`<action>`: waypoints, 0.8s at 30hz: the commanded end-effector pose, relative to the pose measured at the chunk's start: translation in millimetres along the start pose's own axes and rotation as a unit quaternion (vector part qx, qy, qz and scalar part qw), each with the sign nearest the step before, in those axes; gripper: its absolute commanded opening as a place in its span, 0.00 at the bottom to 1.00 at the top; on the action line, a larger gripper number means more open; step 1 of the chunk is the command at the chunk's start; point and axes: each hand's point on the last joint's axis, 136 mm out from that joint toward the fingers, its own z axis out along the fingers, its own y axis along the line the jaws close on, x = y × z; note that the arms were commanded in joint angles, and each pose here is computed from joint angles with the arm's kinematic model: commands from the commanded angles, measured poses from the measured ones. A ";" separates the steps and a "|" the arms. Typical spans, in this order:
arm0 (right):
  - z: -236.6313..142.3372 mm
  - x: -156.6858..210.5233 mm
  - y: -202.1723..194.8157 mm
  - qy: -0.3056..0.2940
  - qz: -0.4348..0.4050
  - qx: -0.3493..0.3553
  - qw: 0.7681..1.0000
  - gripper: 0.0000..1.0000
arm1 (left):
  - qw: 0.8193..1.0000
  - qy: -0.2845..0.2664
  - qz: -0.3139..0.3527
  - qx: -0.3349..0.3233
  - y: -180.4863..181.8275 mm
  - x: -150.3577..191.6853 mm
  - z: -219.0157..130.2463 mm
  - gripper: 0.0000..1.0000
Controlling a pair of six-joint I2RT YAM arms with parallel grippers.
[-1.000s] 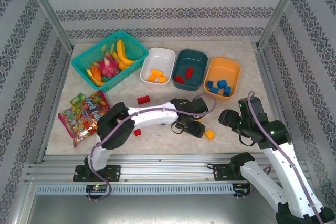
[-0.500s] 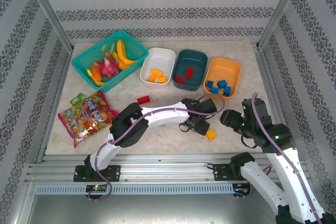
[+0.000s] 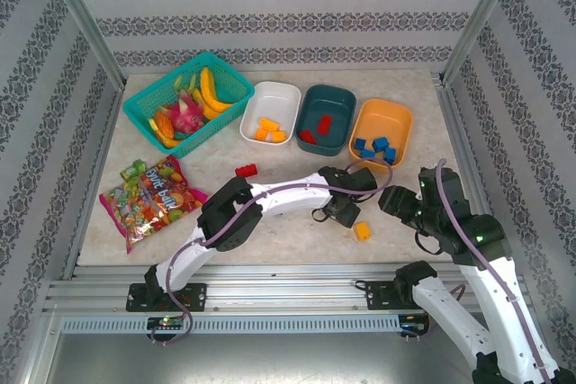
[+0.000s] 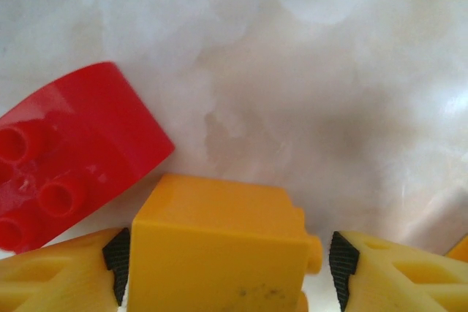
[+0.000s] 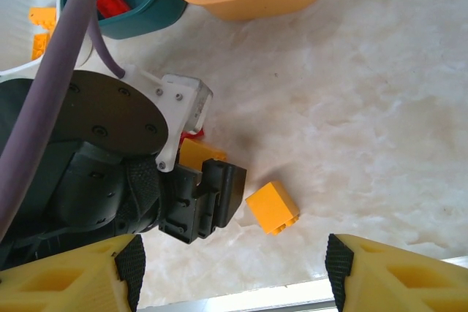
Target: Sort the legos into containers by color
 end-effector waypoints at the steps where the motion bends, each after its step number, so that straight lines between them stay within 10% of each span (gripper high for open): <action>1: -6.7 -7.8 4.7 -0.020 -0.004 -0.009 1.000 0.69 | 1.000 0.009 0.007 -0.013 8.6 -2.2 7.0 0.68; 11: -5.1 -12.3 9.6 -0.023 -0.004 -0.014 1.000 0.68 | 1.000 -0.011 0.012 0.014 3.1 -9.1 -18.9 0.35; 24: 7.9 -36.1 107.6 -0.025 -0.032 -0.195 0.980 0.69 | 0.979 -0.118 -0.160 0.050 117.2 -68.1 -140.1 0.33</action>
